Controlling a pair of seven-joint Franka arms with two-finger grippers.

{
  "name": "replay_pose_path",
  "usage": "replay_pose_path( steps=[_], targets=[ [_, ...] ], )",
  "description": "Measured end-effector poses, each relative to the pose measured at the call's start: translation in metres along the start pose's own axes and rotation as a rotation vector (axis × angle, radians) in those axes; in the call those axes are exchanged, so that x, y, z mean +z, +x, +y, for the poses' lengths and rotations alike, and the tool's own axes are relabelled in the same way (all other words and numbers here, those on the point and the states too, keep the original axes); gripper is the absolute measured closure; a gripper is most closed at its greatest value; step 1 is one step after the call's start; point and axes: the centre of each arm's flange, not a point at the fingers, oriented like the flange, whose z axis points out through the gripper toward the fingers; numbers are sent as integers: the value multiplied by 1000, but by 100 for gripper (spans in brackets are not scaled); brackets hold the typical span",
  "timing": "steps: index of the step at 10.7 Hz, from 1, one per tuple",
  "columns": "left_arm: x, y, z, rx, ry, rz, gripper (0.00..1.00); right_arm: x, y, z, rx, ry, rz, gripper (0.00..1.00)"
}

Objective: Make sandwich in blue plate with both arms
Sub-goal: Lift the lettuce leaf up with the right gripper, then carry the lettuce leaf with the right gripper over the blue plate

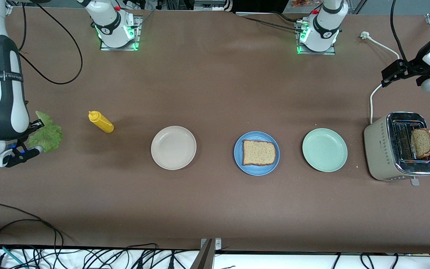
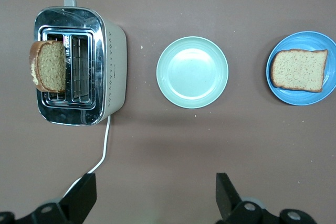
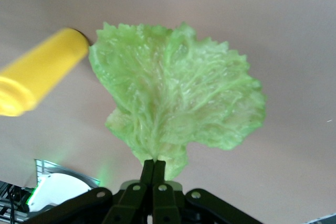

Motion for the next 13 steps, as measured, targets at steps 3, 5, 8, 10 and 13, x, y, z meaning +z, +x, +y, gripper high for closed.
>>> replay_pose_path(
  steps=[3,5,8,10,13],
  targets=[
    [0,0,0,0,0,0,0,-55,11,-62,28,31,61,99],
    [0,0,0,0,0,0,0,-82,24,-110,68,53,120,99],
    [0,0,0,0,0,0,0,-116,42,-197,96,167,219,99],
    [0,0,0,0,0,0,0,-131,62,-251,53,189,314,99],
    [0,0,-3,-5,0,-1,0,-150,95,-345,-44,151,510,99]
  ],
)
